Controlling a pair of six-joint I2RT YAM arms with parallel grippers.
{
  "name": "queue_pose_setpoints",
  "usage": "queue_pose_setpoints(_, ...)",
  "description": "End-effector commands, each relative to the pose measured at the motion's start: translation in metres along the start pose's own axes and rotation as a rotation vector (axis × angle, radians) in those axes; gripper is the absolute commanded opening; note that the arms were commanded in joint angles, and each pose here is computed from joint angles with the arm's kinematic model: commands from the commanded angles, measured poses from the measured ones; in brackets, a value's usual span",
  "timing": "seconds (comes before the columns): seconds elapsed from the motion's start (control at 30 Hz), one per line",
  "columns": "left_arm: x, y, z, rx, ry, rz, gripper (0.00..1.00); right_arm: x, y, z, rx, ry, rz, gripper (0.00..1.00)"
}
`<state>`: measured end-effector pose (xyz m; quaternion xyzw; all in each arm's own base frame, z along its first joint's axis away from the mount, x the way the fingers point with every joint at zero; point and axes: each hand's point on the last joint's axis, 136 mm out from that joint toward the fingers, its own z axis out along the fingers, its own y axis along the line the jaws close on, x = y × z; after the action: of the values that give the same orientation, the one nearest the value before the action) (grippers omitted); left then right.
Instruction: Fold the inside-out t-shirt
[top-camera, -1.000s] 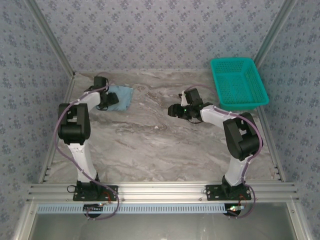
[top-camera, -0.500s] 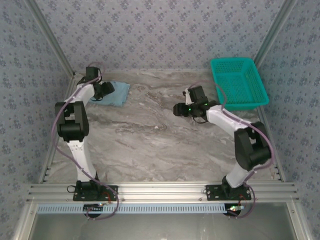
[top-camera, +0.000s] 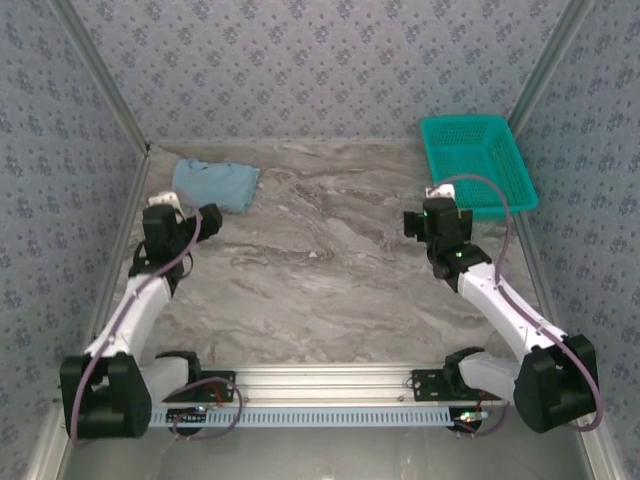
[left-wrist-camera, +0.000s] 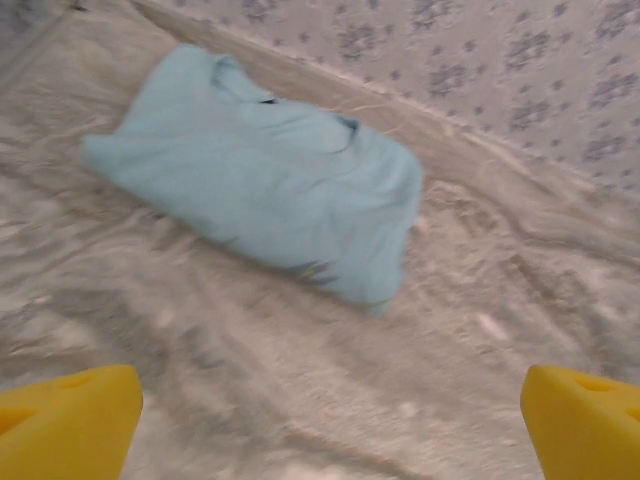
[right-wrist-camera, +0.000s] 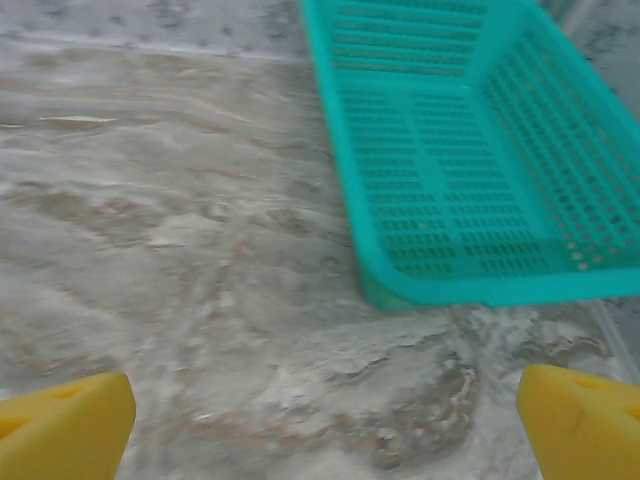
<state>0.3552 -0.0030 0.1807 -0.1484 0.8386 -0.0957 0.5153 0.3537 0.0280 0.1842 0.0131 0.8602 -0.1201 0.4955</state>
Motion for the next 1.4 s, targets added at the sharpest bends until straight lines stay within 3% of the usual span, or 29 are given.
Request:
queue_pose_setpoints(0.0, -0.001, 0.029, -0.007, -0.126, -0.141, 0.071, 0.98, 0.009, -0.025, 0.016, 0.110, -0.126, 0.071, 1.00)
queue_pose_setpoints(0.13, 0.008, 0.034, 0.006, -0.125, -0.205, 0.154, 0.98, 0.035, -0.024, 0.038, 0.099, -0.230, 0.019, 1.00)
queue_pose_setpoints(0.3, 0.029, 0.033, 0.049, -0.114, -0.067, 0.268, 0.98, 0.054, -0.029, 0.066, 0.088, -0.249, 0.041, 1.00)
queue_pose_setpoints(0.4, 0.034, 0.036, 0.058, -0.108, -0.113, 0.317, 0.98, 0.067, -0.029, 0.073, 0.008, -0.166, 0.113, 1.00)
queue_pose_setpoints(0.5, 0.041, 0.039, 0.062, -0.096, -0.145, 0.319, 0.98, 0.071, -0.038, 0.077, -0.020, -0.232, 0.161, 1.00)
queue_pose_setpoints(0.63, 0.051, 0.044, 0.078, -0.103, -0.099, 0.315, 0.98, 0.074, -0.033, 0.085, -0.059, -0.166, 0.178, 1.00)
queue_pose_setpoints(0.7, 0.050, 0.044, 0.078, -0.094, -0.108, 0.309, 0.98, 0.077, -0.033, 0.089, -0.056, -0.124, 0.170, 1.00)
queue_pose_setpoints(1.37, 0.052, 0.043, 0.078, -0.092, -0.093, 0.318, 0.98, 0.072, -0.030, 0.086, -0.033, -0.158, 0.123, 1.00)
